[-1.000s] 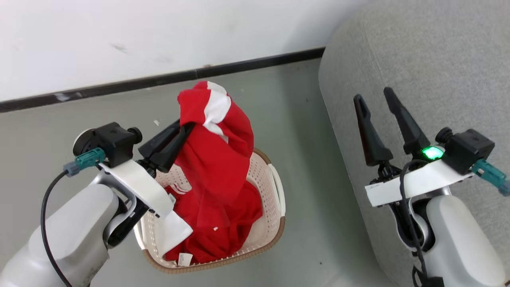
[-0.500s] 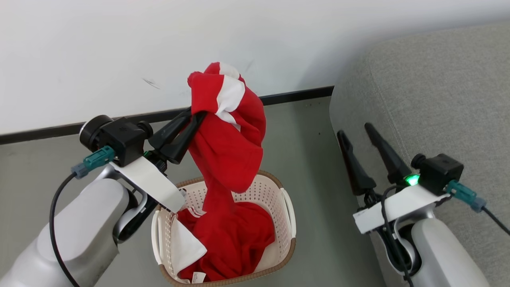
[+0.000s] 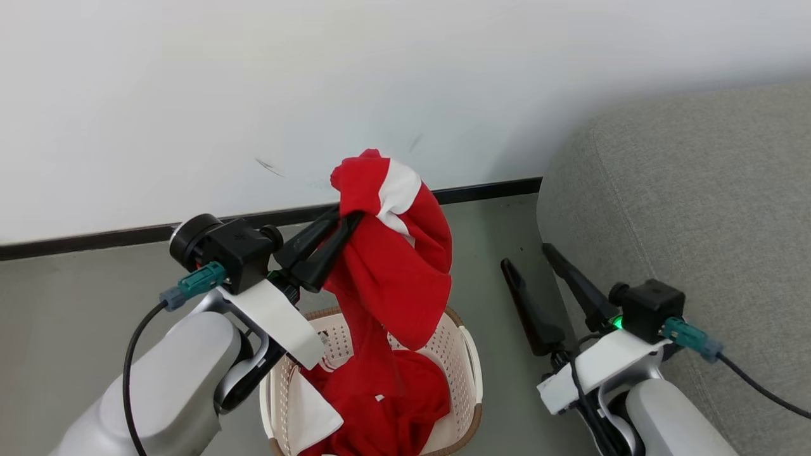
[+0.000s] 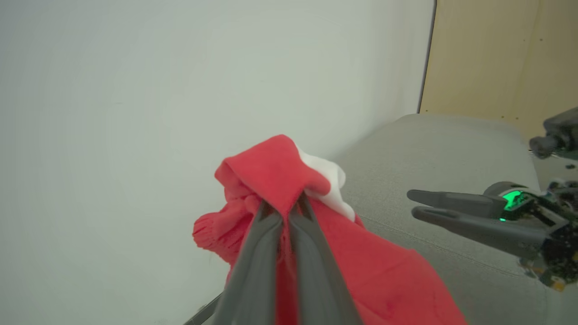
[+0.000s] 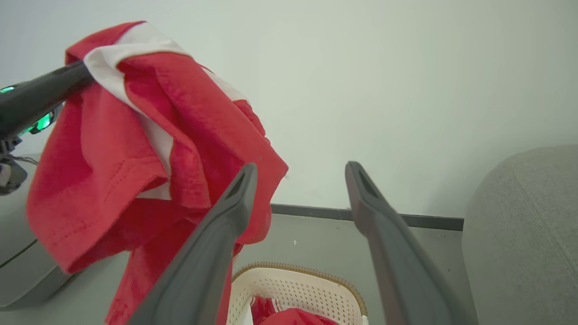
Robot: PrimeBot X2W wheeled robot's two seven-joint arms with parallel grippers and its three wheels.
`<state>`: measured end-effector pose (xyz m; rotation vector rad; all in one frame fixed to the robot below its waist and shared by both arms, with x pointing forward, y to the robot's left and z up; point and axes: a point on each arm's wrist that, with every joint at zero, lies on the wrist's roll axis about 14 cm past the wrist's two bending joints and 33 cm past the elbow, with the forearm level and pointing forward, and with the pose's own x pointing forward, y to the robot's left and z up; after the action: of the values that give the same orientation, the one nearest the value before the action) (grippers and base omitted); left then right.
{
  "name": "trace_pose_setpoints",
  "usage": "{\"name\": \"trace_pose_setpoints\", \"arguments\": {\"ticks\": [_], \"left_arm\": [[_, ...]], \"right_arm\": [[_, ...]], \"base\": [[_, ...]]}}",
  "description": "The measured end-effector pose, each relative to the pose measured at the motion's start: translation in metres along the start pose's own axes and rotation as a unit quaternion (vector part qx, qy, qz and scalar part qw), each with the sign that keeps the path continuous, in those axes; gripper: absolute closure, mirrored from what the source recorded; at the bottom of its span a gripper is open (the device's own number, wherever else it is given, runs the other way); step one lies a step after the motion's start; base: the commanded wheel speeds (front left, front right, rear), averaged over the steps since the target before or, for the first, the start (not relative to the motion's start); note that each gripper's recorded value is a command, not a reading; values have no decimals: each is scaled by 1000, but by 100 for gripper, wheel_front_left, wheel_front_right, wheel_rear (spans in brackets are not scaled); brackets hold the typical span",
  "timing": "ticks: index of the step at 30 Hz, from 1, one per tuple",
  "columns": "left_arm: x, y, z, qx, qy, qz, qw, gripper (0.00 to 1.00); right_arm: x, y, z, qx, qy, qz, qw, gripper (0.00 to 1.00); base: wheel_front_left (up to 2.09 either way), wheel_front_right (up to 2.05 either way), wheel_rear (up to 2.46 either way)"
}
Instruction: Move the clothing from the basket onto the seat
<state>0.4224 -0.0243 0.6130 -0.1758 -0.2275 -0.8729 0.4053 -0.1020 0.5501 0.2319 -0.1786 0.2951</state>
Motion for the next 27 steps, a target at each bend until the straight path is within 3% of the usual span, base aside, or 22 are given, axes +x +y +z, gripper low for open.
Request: {"name": "trace_pose_setpoints", "arguments": {"ticks": [10, 27], "left_arm": [[-6, -21, 2, 5, 3, -14, 1000, 100], [-11, -48, -3, 4, 7, -42, 999, 100]], "right_arm": [[-2, 51, -15, -13, 28, 85, 996, 0], [21, 103, -26, -42, 48, 184, 981, 0]], "base": [[0, 0, 0], [0, 0, 0]]}}
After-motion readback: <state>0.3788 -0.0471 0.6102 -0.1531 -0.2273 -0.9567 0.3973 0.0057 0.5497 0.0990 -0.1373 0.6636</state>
